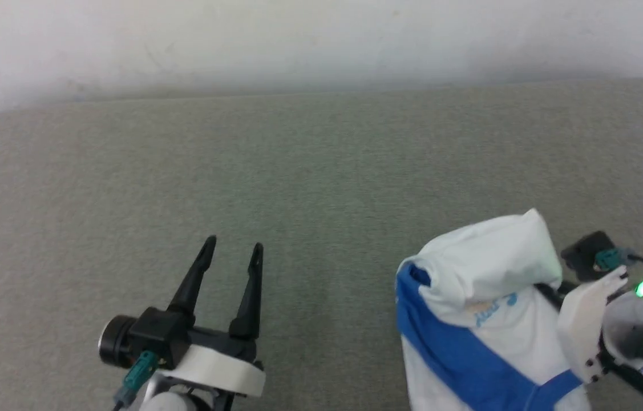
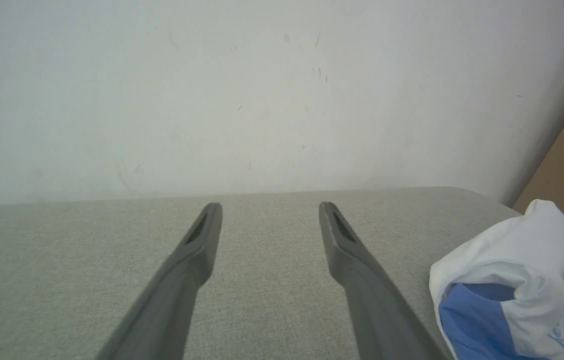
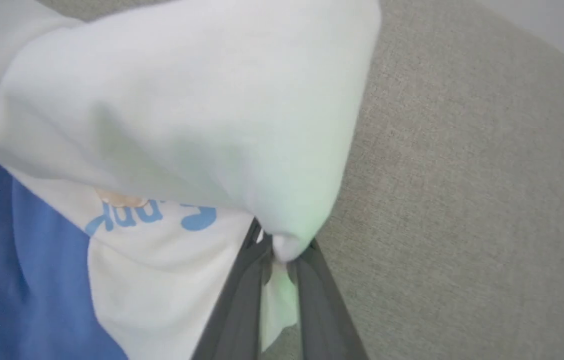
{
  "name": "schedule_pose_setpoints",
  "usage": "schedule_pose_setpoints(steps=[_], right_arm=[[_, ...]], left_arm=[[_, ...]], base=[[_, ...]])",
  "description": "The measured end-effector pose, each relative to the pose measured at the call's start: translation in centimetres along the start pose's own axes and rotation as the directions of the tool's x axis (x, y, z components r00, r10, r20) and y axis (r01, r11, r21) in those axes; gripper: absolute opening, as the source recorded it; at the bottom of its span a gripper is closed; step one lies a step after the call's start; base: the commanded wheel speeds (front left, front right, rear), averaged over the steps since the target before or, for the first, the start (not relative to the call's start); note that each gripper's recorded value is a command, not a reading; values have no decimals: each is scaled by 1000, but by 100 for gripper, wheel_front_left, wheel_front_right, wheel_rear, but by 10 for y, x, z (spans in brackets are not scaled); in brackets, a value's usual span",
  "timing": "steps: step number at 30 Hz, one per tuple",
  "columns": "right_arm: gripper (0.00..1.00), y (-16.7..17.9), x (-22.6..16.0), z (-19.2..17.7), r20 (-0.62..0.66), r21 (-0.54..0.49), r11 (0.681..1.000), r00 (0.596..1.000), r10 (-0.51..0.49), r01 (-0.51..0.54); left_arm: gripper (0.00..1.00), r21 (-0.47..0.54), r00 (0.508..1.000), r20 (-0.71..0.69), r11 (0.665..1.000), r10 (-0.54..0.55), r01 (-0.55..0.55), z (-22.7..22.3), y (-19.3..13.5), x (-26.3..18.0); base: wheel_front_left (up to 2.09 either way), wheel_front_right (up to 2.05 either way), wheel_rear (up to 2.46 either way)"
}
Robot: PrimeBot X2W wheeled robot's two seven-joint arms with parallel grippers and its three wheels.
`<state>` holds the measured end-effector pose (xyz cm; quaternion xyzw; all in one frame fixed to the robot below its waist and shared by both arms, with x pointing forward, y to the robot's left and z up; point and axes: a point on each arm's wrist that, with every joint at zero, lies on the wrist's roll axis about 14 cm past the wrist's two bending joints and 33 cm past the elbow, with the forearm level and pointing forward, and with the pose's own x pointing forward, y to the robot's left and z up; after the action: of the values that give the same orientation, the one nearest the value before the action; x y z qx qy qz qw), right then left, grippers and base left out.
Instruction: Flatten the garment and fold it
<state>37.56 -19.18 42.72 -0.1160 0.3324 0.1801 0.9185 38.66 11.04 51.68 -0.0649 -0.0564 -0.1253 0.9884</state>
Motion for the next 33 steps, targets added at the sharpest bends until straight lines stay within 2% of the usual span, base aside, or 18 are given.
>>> schedule_pose_setpoints(steps=[6,13,20,25,29,33], right_arm=[[0,-76,-33,1,-47,-107,978,982,-184,178],[0,-162,-53,-33,-162,-136,926,915,-370,351],[0,-234,-62,-71,-247,-206,856,821,-514,474],[0,-269,-62,-90,-272,-216,812,765,-584,543],[0,-284,-55,-104,-292,-246,792,736,-611,559],[0,-287,-42,-118,-311,-249,791,727,-612,559]], left_arm=[[100,-23,983,59,985,-171,173,9,-52,40],[100,-40,958,68,959,-279,282,-7,-83,81],[100,-60,953,17,952,-301,302,-48,-83,108],[100,-82,955,-32,953,-295,292,-78,-77,115],[100,-88,956,-67,956,-287,281,-98,-71,116],[100,-97,957,-90,959,-275,267,-111,-65,116]], base=[[0,0,0],[0,0,0],[0,0,0],[0,0,0],[0,0,0],[0,0,0]])
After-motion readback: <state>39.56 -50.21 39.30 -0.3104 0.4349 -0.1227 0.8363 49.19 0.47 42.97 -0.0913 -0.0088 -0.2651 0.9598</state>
